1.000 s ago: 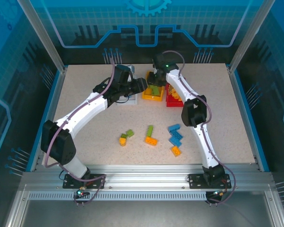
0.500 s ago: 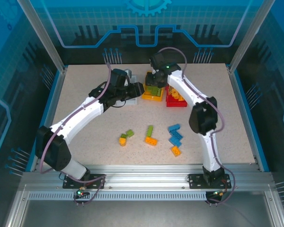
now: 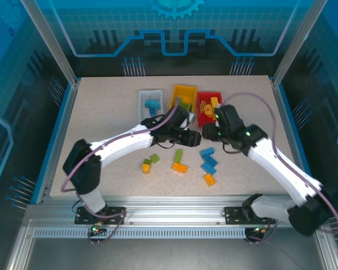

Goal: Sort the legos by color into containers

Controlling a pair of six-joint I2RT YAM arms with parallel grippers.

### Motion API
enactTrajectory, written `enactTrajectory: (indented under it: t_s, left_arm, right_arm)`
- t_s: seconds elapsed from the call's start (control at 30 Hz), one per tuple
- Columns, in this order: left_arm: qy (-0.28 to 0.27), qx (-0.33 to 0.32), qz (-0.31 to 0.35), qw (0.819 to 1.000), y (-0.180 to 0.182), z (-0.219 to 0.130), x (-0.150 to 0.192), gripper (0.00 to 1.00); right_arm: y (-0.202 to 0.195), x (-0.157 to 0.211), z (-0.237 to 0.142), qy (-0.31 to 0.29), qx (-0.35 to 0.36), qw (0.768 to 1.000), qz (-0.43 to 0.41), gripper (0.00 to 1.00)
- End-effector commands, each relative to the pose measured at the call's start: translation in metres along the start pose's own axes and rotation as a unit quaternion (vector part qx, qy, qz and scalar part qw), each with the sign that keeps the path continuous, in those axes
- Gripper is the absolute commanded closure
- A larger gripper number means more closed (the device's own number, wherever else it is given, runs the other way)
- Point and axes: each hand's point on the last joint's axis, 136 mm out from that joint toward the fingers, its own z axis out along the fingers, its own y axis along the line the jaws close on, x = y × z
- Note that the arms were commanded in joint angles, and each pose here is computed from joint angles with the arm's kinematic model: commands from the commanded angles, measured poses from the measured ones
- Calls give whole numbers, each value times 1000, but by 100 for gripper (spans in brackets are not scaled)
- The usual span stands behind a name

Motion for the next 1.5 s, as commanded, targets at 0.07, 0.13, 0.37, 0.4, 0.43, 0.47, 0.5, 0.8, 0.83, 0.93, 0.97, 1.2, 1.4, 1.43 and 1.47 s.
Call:
enactTrajectory:
  t_s: [0.07, 0.13, 0.37, 0.4, 0.43, 0.47, 0.5, 0.8, 0.83, 0.93, 0.97, 1.2, 1.4, 1.43, 1.47]
  left_arm:
    - [50, -9, 121, 991, -12, 50, 11, 40]
    - [53, -12, 139, 989, -18, 65, 11, 38]
    - [67, -45, 189, 979, -19, 107, 12, 33]
    - [66, -51, 191, 978, -17, 110, 11, 33]
    - [68, -58, 195, 977, -13, 116, 12, 32]
    - [70, -64, 199, 975, -10, 121, 12, 32]
    - [72, -69, 202, 974, -8, 125, 12, 32]
    - [98, -94, 212, 968, 7, 153, 18, 41]
    - [101, -95, 212, 967, 8, 155, 19, 44]
    - [104, -97, 215, 966, 11, 157, 21, 51]
    - [105, -98, 216, 966, 11, 157, 22, 54]
    - [96, -117, 229, 962, 17, 154, 17, 78]
    - [61, -143, 221, 963, 23, 133, -9, 82]
    - [50, -146, 210, 965, 25, 124, -17, 82]
    - [40, -149, 197, 968, 30, 114, -26, 82]
  right_arm:
    - [-42, 53, -48, -24, -8, 997, 75, 40]
    - [-52, 67, -60, -32, -18, 995, 92, 36]
    - [-65, 86, -77, -36, -23, 993, 113, 32]
    - [-65, 87, -76, -33, -24, 993, 111, 32]
    - [-63, 86, -77, -32, -26, 993, 112, 32]
    - [-62, 86, -76, -32, -30, 993, 112, 32]
    - [-61, 86, -76, -32, -32, 993, 112, 32]
    - [-55, 83, -73, -29, -42, 993, 110, 32]
    - [-55, 84, -73, -27, -41, 993, 110, 32]
    - [-55, 84, -71, -26, -41, 993, 111, 32]
    - [-54, 84, -69, -24, -41, 993, 112, 32]
    - [-53, 86, -62, -16, -41, 993, 111, 33]
    - [-45, 83, -55, -10, -51, 994, 93, 34]
    - [-41, 81, -54, -10, -58, 995, 84, 35]
    - [-34, 77, -54, -11, -70, 995, 72, 35]
